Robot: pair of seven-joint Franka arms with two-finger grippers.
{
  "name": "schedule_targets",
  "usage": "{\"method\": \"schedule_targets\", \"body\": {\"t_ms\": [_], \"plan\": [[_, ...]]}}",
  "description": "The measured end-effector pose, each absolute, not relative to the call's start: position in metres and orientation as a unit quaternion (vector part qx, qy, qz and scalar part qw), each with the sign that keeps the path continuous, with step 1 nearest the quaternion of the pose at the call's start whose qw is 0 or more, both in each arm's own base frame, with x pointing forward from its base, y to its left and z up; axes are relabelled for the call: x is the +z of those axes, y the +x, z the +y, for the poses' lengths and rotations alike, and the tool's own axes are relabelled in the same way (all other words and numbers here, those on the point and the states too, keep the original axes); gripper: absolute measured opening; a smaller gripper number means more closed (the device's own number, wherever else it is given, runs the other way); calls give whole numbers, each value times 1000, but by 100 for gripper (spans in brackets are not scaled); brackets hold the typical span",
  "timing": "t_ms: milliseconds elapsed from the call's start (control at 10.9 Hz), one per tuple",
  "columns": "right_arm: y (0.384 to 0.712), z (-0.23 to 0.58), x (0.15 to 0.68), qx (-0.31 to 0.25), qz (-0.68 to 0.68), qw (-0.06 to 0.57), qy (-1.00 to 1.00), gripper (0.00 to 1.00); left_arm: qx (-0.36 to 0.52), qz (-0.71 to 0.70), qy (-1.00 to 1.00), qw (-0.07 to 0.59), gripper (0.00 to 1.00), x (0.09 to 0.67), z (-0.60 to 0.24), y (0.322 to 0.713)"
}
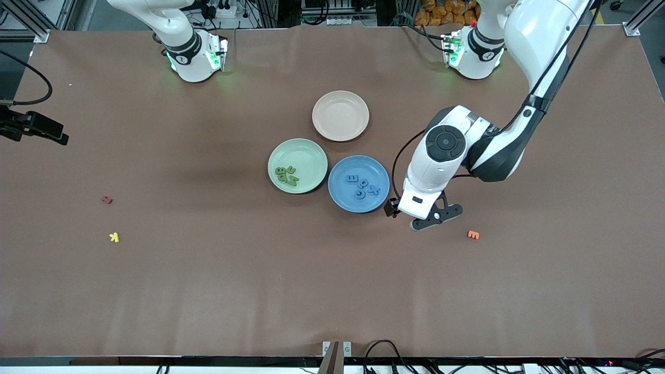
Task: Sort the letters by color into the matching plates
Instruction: 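Raise the left gripper away from the blue plate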
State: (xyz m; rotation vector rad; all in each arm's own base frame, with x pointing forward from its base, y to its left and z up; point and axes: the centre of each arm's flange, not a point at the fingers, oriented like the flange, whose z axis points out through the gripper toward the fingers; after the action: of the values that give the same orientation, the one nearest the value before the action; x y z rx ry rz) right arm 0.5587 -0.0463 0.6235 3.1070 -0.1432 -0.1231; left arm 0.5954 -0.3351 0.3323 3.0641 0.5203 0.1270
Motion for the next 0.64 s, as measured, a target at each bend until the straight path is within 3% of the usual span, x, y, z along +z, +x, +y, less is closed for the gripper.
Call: {"method": "schedule_targets", "body": {"t_ms": [645], "plan": [[566, -47, 626, -13, -47, 15, 999, 100, 55, 121, 991, 19, 100, 413, -292, 614]]}}
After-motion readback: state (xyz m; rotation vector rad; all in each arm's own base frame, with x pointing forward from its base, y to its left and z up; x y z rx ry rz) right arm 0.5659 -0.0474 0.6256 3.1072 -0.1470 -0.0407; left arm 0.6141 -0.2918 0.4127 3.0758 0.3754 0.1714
